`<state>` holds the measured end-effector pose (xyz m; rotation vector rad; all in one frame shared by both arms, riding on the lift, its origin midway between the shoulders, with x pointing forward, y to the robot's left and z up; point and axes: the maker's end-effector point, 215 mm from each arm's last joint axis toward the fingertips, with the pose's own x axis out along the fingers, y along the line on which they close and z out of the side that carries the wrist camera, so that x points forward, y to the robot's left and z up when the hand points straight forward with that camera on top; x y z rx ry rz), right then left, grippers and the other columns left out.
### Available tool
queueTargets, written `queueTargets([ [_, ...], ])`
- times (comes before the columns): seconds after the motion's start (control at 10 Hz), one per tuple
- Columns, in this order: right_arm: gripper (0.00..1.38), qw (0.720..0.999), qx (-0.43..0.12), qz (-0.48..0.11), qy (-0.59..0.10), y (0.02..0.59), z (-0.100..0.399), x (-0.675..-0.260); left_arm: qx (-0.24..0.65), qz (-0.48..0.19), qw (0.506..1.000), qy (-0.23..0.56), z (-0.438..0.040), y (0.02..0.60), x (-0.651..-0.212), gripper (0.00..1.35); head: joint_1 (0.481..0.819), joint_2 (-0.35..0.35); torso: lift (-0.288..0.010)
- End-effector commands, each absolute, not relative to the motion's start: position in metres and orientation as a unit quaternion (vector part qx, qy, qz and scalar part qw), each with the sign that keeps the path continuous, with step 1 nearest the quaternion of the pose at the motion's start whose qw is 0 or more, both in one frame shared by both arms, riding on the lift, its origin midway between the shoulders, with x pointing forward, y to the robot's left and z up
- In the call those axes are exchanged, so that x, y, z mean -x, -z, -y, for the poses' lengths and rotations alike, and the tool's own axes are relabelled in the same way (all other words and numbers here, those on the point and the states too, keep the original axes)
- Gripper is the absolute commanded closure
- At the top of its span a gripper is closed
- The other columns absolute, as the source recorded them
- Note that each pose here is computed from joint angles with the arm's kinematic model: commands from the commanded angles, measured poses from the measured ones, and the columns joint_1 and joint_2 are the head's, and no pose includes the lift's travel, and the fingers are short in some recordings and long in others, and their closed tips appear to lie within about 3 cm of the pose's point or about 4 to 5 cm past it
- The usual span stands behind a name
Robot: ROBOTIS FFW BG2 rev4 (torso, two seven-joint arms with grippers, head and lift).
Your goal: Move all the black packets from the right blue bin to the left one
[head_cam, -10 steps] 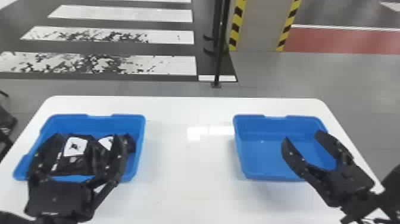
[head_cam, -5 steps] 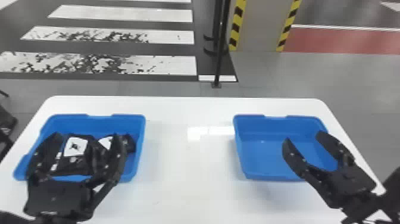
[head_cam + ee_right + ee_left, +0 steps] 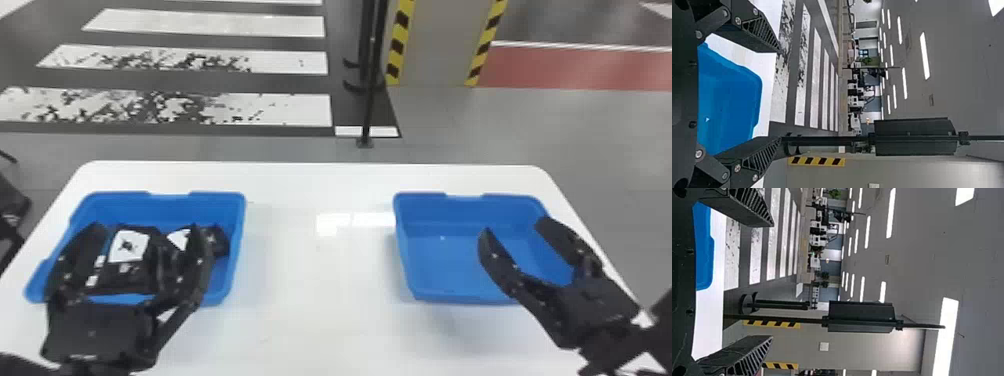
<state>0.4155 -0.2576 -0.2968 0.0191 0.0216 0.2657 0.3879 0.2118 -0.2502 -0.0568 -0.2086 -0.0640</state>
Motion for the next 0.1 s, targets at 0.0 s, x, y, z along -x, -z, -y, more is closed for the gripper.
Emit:
queueTargets([
  [0.0, 0.25, 0.991, -0.009, -0.007, -0.131, 0.2935, 0.2577, -0.4149, 0.028, 0.105, 0.994, 0.032, -0.2118, 0.2496, -0.3877, 0.00, 0.695, -0.065, -0.140],
])
